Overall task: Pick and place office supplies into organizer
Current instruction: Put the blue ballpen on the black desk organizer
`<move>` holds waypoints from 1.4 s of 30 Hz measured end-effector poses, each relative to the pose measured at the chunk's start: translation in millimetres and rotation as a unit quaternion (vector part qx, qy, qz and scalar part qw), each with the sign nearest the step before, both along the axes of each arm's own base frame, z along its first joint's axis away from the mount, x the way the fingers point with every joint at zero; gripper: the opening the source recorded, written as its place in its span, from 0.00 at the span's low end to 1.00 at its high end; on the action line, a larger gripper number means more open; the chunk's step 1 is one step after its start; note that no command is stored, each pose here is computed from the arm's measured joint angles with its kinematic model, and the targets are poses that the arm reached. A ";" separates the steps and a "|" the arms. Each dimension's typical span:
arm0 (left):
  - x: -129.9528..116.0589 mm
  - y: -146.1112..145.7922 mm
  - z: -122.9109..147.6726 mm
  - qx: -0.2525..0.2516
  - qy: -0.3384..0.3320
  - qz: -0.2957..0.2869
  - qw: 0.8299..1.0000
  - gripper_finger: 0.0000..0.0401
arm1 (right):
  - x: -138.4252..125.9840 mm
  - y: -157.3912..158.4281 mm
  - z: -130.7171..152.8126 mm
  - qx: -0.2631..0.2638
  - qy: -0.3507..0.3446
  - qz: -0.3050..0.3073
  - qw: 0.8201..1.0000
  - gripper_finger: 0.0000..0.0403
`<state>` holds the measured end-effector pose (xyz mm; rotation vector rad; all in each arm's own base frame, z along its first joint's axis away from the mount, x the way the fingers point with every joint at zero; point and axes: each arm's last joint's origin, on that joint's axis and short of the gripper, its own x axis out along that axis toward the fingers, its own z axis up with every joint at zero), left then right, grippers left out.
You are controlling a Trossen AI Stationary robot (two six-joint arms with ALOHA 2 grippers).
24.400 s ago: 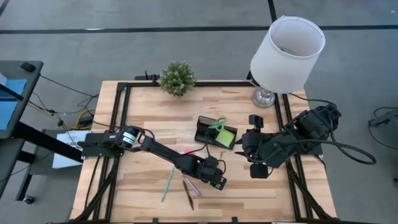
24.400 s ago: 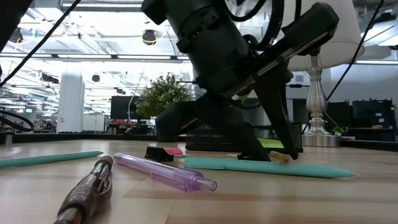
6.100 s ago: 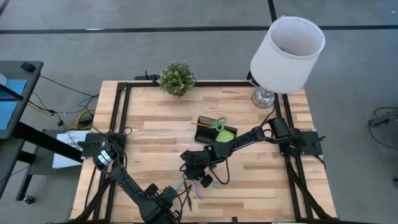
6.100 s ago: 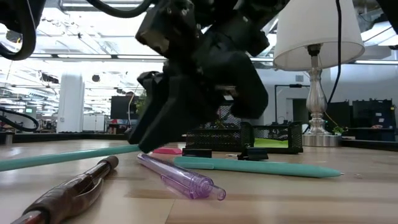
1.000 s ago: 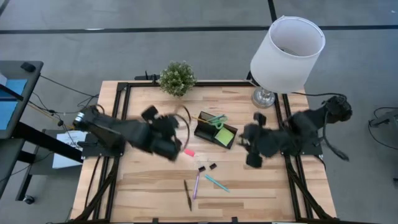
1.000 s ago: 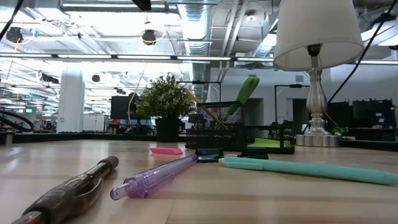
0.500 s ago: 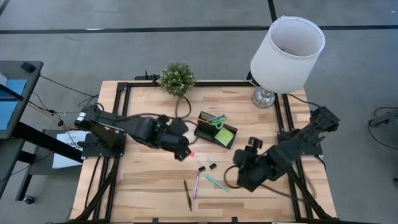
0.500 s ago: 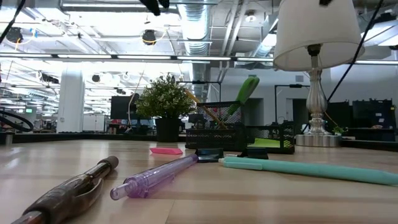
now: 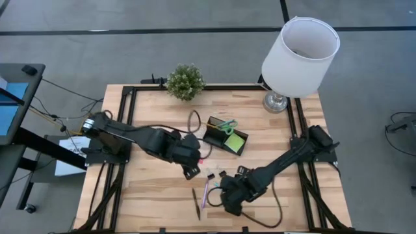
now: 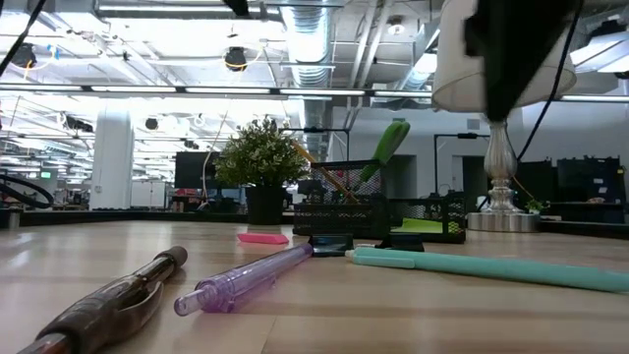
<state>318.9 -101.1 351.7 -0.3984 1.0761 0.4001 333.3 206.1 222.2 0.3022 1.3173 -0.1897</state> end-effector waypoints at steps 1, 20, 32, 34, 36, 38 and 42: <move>-5.5 1.6 5.9 -0.001 -0.006 0.000 1.000 0.37 | 5.3 -1.8 -3.7 0.008 -0.002 -0.004 1.000 0.50; -95.8 38.2 69.3 0.128 -0.060 0.040 0.989 0.37 | 84.7 -78.9 -53.6 0.101 0.010 -0.065 0.993 0.39; -102.4 40.4 68.9 0.145 -0.041 0.038 0.988 0.37 | 83.7 -59.9 -44.3 0.099 -0.008 -0.075 0.992 0.37; -102.3 40.6 69.0 0.148 -0.042 0.040 0.987 0.37 | 82.1 -54.1 -46.4 0.083 -0.012 -0.072 0.994 0.36; -102.3 40.9 69.3 0.153 -0.044 0.042 0.986 0.37 | 83.4 -50.4 -56.2 0.073 -0.009 -0.071 0.995 0.36; -102.2 41.1 69.3 0.156 -0.044 0.043 0.986 0.37 | 79.7 -52.5 -62.8 0.059 0.015 -0.074 0.995 0.36; -102.2 41.1 69.3 0.155 -0.045 0.045 0.986 0.37 | 83.5 -58.2 -68.7 0.054 0.019 -0.089 0.994 0.36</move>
